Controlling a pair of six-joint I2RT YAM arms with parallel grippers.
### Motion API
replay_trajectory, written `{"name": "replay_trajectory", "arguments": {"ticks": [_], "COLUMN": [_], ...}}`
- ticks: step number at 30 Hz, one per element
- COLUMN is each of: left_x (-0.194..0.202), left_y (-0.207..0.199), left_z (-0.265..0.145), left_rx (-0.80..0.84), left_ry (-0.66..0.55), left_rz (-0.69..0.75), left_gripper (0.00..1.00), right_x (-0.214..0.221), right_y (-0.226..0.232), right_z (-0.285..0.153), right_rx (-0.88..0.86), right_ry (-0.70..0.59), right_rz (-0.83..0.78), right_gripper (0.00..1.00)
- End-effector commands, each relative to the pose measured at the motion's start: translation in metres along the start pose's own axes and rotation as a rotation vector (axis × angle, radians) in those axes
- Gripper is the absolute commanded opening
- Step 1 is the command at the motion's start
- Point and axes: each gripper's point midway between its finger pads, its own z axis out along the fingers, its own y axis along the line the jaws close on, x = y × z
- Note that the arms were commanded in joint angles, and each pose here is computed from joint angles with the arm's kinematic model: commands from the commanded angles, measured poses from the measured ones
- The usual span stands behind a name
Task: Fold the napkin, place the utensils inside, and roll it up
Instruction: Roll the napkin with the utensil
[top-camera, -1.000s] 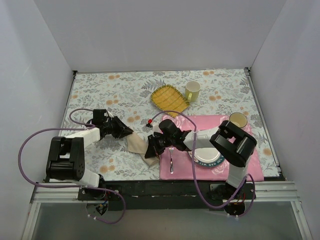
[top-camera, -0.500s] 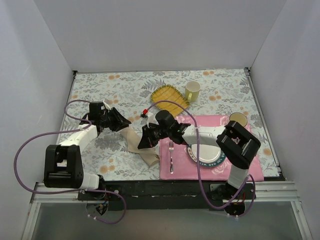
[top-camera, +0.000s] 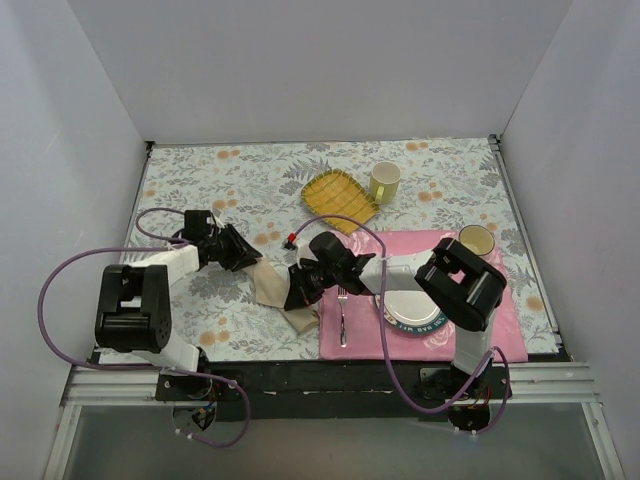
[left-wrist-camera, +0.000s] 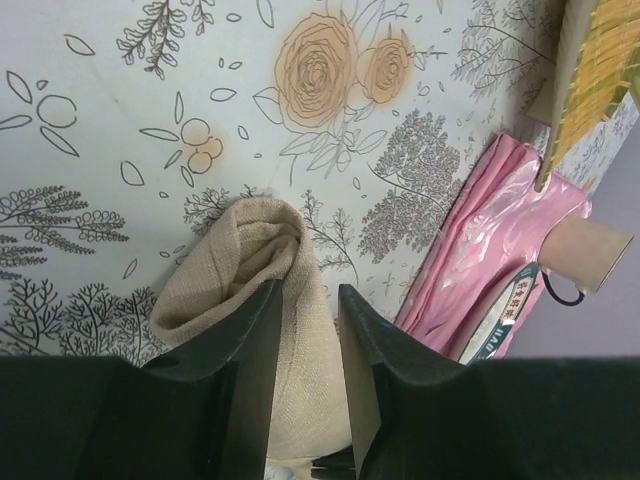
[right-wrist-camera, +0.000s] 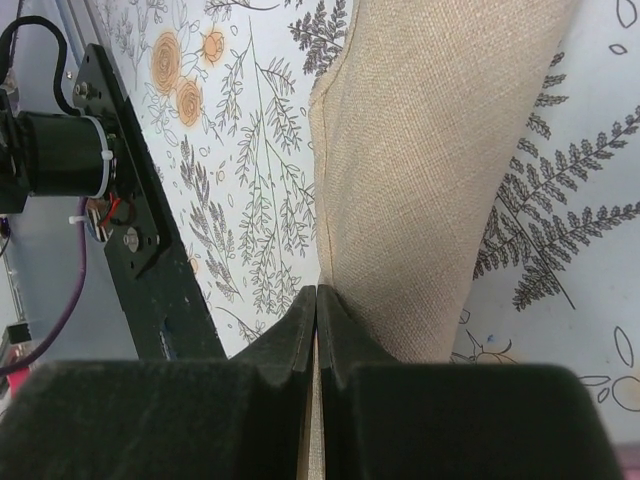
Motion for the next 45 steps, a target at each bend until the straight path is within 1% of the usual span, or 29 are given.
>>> {"name": "replay_trajectory", "arguments": {"ticks": [1, 6, 7, 8, 9, 11, 12, 13, 14, 15, 16, 17, 18, 19, 20, 21, 23, 24, 28, 31, 33, 34, 35, 36, 37, 38, 42, 43, 45], "left_x": [-0.017, -0.023, -0.023, -0.021, -0.018, -0.007, 0.003, 0.009, 0.024, 0.030, 0.036, 0.055, 0.062, 0.071, 0.090, 0.098, 0.121, 0.126, 0.150, 0.162, 0.163, 0.163, 0.161, 0.156, 0.154, 0.152, 0.155, 0.158, 0.159], "left_y": [-0.024, -0.056, -0.061, -0.072, -0.076, -0.089, -0.094, -0.100, -0.114, -0.122, -0.130, -0.145, -0.157, -0.166, -0.178, -0.190, -0.202, -0.208, -0.217, -0.213, -0.209, -0.208, -0.208, -0.204, -0.206, -0.209, -0.214, -0.215, -0.217], "left_z": [-0.026, -0.063, -0.070, -0.086, -0.090, -0.102, -0.101, -0.104, -0.109, -0.112, -0.115, -0.120, -0.125, -0.128, -0.131, -0.138, -0.145, -0.152, -0.166, -0.167, -0.168, -0.176, -0.179, -0.180, -0.186, -0.191, -0.192, -0.192, -0.192], "left_rx": [0.002, 0.053, 0.064, 0.092, 0.109, 0.164, 0.182, 0.194, 0.229, 0.248, 0.261, 0.302, 0.328, 0.348, 0.372, 0.400, 0.427, 0.449, 0.486, 0.478, 0.473, 0.490, 0.490, 0.473, 0.484, 0.491, 0.506, 0.513, 0.526], "left_ry": [-0.070, -0.133, -0.143, -0.171, -0.171, -0.162, -0.140, -0.141, -0.128, -0.127, -0.126, -0.096, -0.090, -0.080, -0.051, -0.047, -0.010, -0.009, 0.024, 0.072, 0.072, 0.058, 0.044, 0.013, -0.005, -0.017, 0.003, 0.020, 0.026], "left_rz": [0.090, 0.142, 0.148, 0.165, 0.169, 0.182, 0.194, 0.193, 0.231, 0.249, 0.252, 0.295, 0.315, 0.330, 0.355, 0.370, 0.386, 0.392, 0.398, 0.396, 0.391, 0.395, 0.396, 0.398, 0.407, 0.414, 0.429, 0.429, 0.425], "left_gripper": [0.30, 0.38, 0.43, 0.47, 0.51, 0.55, 0.59, 0.61, 0.62, 0.64, 0.64, 0.65, 0.65, 0.66, 0.66, 0.66, 0.67, 0.67, 0.68, 0.70, 0.72, 0.74, 0.78, 0.80, 0.82, 0.82, 0.84, 0.84, 0.85], "right_x": [-0.026, -0.052, -0.054, -0.055, -0.053, -0.050, -0.050, -0.047, -0.047, -0.043, -0.045, -0.039, -0.033, -0.029, -0.019, -0.020, 0.003, 0.004, 0.028, 0.041, 0.043, 0.042, 0.037, 0.035, 0.031, 0.029, 0.011, -0.008, -0.014], "right_y": [0.020, 0.045, 0.048, 0.050, 0.050, 0.045, 0.048, 0.039, 0.036, 0.038, 0.029, 0.024, 0.027, 0.019, 0.016, 0.030, 0.020, 0.033, 0.033, 0.032, 0.035, 0.033, 0.036, 0.034, 0.035, 0.033, 0.041, 0.054, 0.056], "right_z": [-0.007, -0.022, -0.025, -0.035, -0.040, -0.056, -0.069, -0.080, -0.091, -0.112, -0.127, -0.142, -0.166, -0.181, -0.194, -0.217, -0.233, -0.251, -0.286, -0.303, -0.313, -0.317, -0.322, -0.326, -0.327, -0.324, -0.319, -0.319, -0.321], "right_rx": [-0.028, -0.014, -0.004, 0.041, 0.067, 0.151, 0.173, 0.250, 0.292, 0.326, 0.406, 0.457, 0.477, 0.534, 0.561, 0.528, 0.553, 0.496, 0.499, 0.530, 0.555, 0.577, 0.588, 0.612, 0.618, 0.627, 0.578, 0.512, 0.491], "right_ry": [-0.031, -0.053, -0.056, -0.050, -0.042, -0.040, -0.059, -0.073, -0.101, -0.145, -0.203, -0.236, -0.295, -0.345, -0.360, -0.451, -0.485, -0.569, -0.647, -0.646, -0.637, -0.639, -0.647, -0.658, -0.657, -0.647, -0.696, -0.775, -0.820], "right_rz": [-0.054, -0.107, -0.115, -0.124, -0.121, -0.113, -0.116, -0.102, -0.080, -0.072, -0.060, -0.014, 0.000, 0.020, 0.048, 0.078, 0.133, 0.166, 0.228, 0.237, 0.231, 0.220, 0.219, 0.218, 0.184, 0.167, 0.089, 0.047, 0.024], "right_gripper": [0.08, 0.12, 0.14, 0.18, 0.23, 0.26, 0.28, 0.29, 0.29, 0.31, 0.32, 0.34, 0.37, 0.38, 0.38, 0.40, 0.41, 0.41, 0.45, 0.47, 0.49, 0.51, 0.59, 0.66, 0.91, 0.99, 0.99, 0.98, 0.99]}}
